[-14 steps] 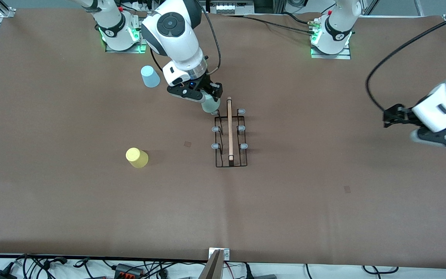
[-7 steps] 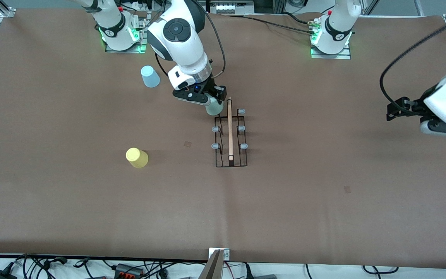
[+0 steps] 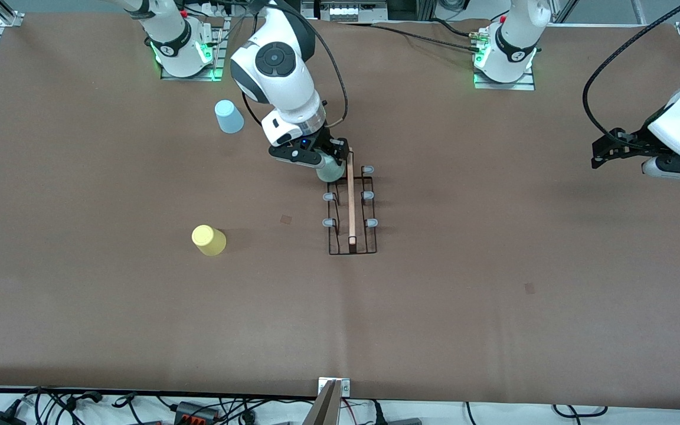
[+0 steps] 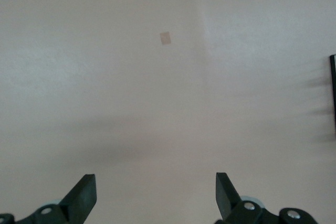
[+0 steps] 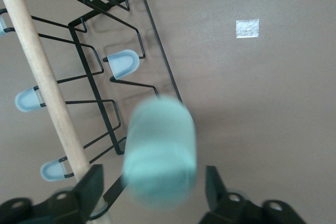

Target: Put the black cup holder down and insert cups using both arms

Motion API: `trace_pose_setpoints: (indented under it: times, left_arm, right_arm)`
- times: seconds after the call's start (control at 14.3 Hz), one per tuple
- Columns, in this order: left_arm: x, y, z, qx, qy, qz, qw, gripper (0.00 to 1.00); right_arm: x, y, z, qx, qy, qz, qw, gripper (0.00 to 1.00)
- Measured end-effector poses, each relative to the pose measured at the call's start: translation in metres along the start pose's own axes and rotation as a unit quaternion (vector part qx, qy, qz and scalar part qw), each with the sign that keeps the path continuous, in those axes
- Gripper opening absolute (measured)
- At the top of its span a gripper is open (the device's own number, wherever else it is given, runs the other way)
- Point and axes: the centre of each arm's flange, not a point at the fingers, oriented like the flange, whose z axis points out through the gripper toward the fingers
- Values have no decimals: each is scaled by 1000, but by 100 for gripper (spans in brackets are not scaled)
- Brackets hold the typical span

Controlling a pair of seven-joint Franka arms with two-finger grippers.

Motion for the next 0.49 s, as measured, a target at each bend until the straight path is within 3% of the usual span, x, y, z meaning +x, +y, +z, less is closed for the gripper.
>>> trace_pose_setpoints:
  times: [0.07,0.28,0.49]
  left_arm:
    - [0,0,0,0,-2,0,1000,100]
    - [4,-1,-6,1,2,0,1000,100]
    - [12,-6,-6,0,-15,-5,1000,100]
  right_arm:
    - [5,-1,-4,1,5,-1,1000,99]
    - [45,5,-39,-37,6,-41,998,100]
    - [131,75,-70,-84,-6,-122,989,100]
